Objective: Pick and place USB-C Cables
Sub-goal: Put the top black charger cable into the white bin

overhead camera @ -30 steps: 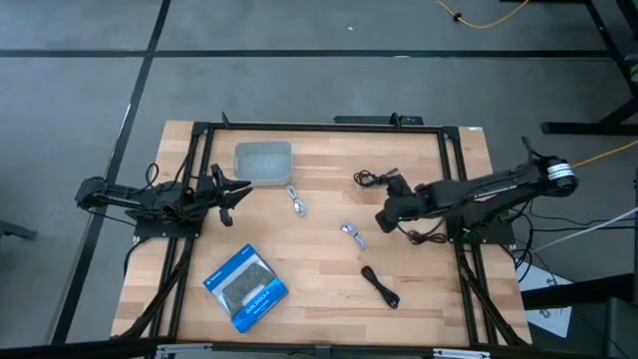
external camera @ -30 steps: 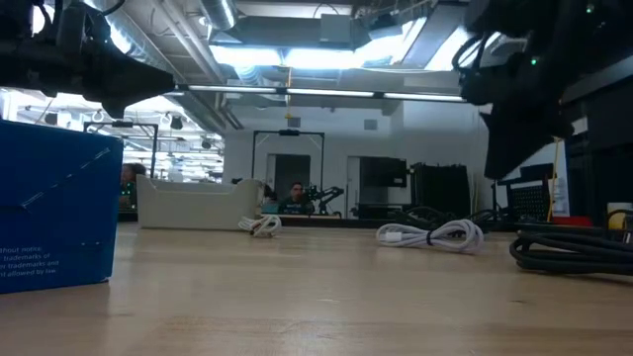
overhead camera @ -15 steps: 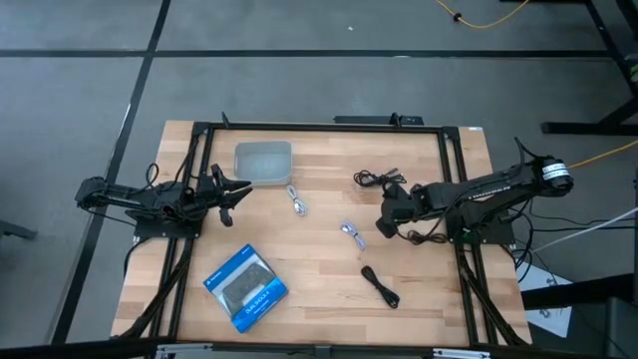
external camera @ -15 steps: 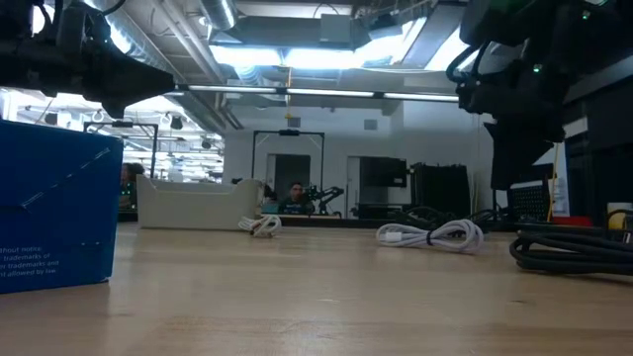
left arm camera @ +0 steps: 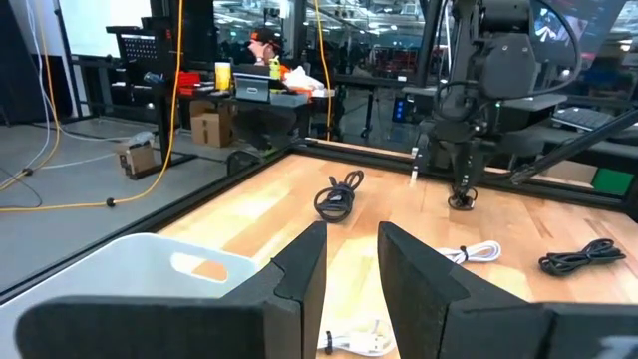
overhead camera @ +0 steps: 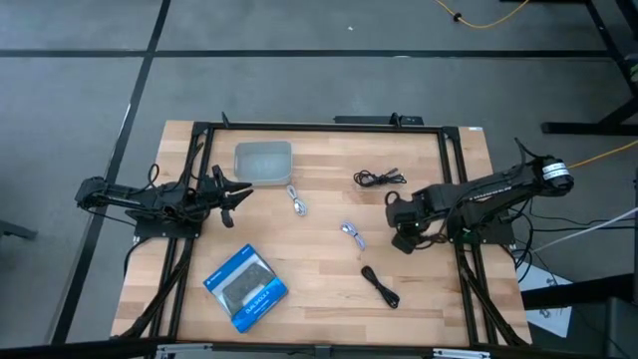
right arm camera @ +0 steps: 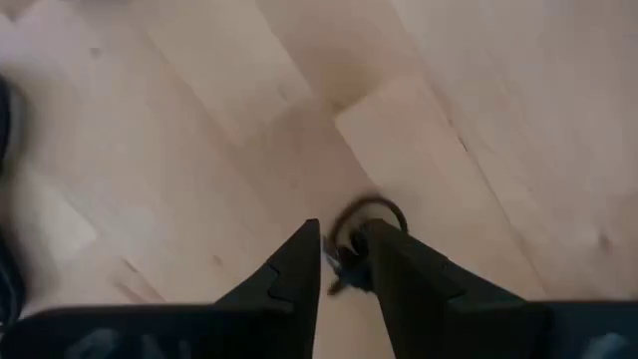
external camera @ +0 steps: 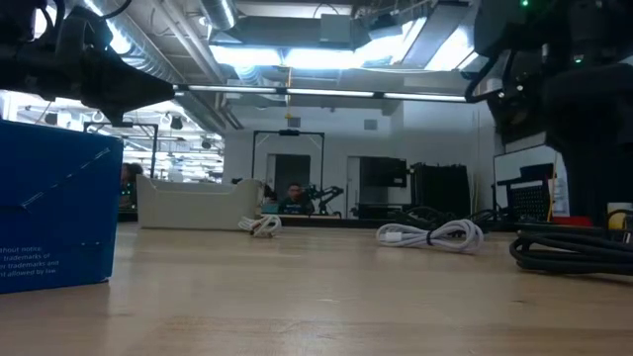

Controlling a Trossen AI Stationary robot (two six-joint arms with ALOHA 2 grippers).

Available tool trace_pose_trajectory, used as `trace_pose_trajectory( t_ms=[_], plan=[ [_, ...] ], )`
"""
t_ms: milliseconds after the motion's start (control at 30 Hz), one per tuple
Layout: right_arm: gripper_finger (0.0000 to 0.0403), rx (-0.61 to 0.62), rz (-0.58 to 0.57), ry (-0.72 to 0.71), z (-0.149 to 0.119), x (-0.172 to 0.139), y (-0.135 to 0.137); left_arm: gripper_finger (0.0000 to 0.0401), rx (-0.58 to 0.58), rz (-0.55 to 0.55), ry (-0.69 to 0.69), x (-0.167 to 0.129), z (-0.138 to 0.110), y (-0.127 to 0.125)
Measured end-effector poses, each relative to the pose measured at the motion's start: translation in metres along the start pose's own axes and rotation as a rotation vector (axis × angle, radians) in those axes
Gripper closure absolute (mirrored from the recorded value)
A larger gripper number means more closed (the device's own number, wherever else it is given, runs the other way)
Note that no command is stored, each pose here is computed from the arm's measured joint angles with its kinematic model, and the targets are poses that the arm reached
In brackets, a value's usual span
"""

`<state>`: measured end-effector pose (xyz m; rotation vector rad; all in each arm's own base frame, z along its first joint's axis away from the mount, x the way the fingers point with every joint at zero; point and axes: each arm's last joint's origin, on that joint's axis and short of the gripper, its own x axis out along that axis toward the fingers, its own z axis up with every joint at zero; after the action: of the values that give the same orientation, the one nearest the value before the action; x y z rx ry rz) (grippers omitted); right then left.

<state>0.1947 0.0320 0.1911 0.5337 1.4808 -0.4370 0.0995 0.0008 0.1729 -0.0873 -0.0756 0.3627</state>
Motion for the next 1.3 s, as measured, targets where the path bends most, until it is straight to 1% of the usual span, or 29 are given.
trace_pose_trajectory(
  t_ms=[167,267,533,667,733,833,967,1067,1167,1300],
  plan=[
    [0.0309,0.094,-0.075,0.127,-0.017,-0.001,-0.002,0.0315,-0.001,0.000,0.000,0.000,0.000,0.000],
    [0.0309,0.126,-0.120,0.172,-0.029,-0.001,0.001,0.0315,-0.001,0.000,0.000,0.000,0.000,0.000],
    [0.0309,-0.007,-0.153,0.114,-0.044,-0.001,0.012,0.0315,-0.001,0.000,0.000,0.000,0.000,0.000],
    [0.0309,-0.040,-0.187,0.033,-0.045,0.000,0.015,0.0315,-0.001,0.000,0.000,0.000,0.000,0.000],
    [0.0309,-0.050,-0.196,0.013,-0.045,0.000,0.015,0.0315,-0.002,0.000,-0.001,0.000,0.000,0.000],
    [0.0309,-0.052,-0.207,0.003,-0.046,0.005,0.014,0.0315,-0.002,0.000,0.000,0.000,0.000,0.000],
    [0.0309,-0.044,-0.206,0.037,-0.050,0.018,0.008,0.0315,-0.001,0.000,-0.001,0.000,0.000,0.000],
    [0.0309,0.004,-0.234,0.052,-0.054,0.027,0.001,0.0315,-0.001,0.000,-0.001,0.000,0.000,0.000],
    [0.0309,0.026,-0.209,0.043,-0.056,0.038,-0.002,0.0315,-0.001,0.000,0.000,0.000,0.000,0.000],
    [0.0309,0.027,-0.155,0.069,-0.059,0.050,-0.006,0.0315,-0.001,0.000,-0.001,0.000,0.000,0.000]
  ],
)
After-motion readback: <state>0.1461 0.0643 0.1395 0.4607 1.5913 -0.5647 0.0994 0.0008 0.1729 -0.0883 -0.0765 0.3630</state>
